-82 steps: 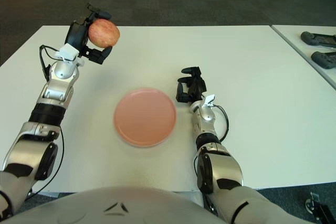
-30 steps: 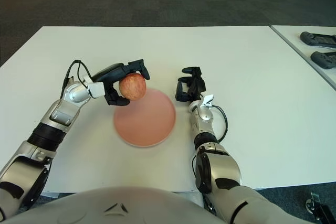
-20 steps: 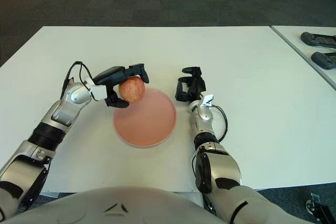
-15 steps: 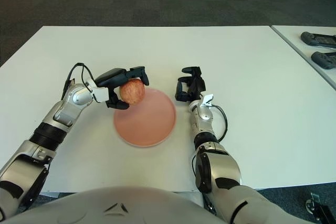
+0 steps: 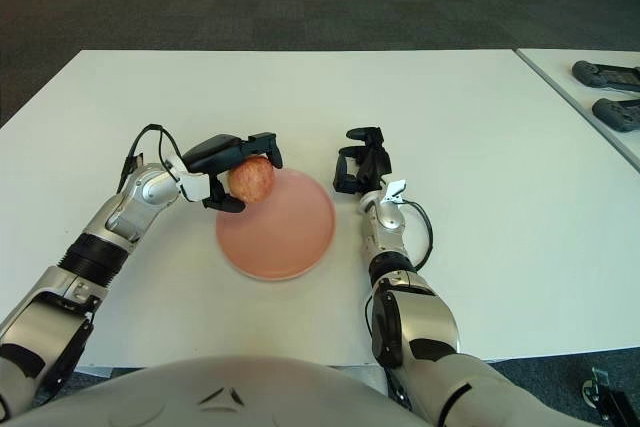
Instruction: Put the apple into the plate.
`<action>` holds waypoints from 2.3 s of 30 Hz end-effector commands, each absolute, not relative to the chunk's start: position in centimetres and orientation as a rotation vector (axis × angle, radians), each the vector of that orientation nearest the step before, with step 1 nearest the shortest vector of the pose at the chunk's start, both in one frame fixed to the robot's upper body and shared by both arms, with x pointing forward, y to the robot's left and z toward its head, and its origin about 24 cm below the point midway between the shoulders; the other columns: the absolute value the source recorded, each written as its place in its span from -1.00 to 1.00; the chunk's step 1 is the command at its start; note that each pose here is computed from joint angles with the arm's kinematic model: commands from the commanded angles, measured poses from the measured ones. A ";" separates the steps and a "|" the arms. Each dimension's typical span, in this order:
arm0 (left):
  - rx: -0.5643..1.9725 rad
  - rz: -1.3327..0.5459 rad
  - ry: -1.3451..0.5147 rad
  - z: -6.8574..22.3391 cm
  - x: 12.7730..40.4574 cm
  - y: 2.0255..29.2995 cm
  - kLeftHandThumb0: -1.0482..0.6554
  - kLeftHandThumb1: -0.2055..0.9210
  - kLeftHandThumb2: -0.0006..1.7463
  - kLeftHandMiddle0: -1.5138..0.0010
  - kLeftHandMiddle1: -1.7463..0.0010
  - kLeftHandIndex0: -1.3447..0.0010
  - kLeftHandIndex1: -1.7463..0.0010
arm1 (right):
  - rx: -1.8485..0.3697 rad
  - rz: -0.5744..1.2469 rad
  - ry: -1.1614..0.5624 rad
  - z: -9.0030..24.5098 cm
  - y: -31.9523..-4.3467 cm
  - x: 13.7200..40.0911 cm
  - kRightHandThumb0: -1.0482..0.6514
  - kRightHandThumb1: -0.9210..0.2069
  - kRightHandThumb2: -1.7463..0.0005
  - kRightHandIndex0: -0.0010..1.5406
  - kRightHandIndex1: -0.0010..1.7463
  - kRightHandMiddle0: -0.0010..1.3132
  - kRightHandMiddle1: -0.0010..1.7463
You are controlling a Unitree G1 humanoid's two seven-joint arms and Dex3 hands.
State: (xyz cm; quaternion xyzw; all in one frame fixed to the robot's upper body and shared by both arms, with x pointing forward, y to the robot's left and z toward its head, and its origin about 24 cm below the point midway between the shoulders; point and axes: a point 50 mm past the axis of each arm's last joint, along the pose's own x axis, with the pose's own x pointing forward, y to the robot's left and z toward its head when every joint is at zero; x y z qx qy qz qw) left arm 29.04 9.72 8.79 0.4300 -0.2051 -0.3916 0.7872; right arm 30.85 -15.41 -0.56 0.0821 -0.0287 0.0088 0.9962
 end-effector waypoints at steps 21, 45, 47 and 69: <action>0.888 -0.809 -0.548 10.2 29.2 9.3 0.23 -0.48 0.80 -0.02 -0.97 0.16 -1.00 | 0.182 0.005 0.015 -2.0 -15.2 30.1 0.86 0.36 -0.73 -0.04 1.00 0.44 1.00; 0.837 -0.838 -0.568 10.3 29.6 9.3 0.22 -0.21 0.57 0.12 -1.00 0.22 -0.83 | 0.173 0.017 -0.005 -1.7 -14.9 30.1 0.86 0.36 -0.73 -0.04 1.00 0.43 1.00; 0.834 -0.837 -0.571 10.3 29.7 9.3 0.22 -0.23 0.57 0.11 -1.00 0.20 -0.82 | 0.174 0.021 -0.004 -1.7 -14.9 30.1 0.86 0.36 -0.73 -0.04 1.00 0.43 1.00; 0.864 -0.885 -0.586 10.4 29.9 9.3 -0.08 0.05 0.36 0.17 -1.00 0.23 -0.90 | 0.183 0.018 -0.013 -1.6 -15.0 30.2 0.86 0.35 -0.72 -0.04 1.00 0.43 1.00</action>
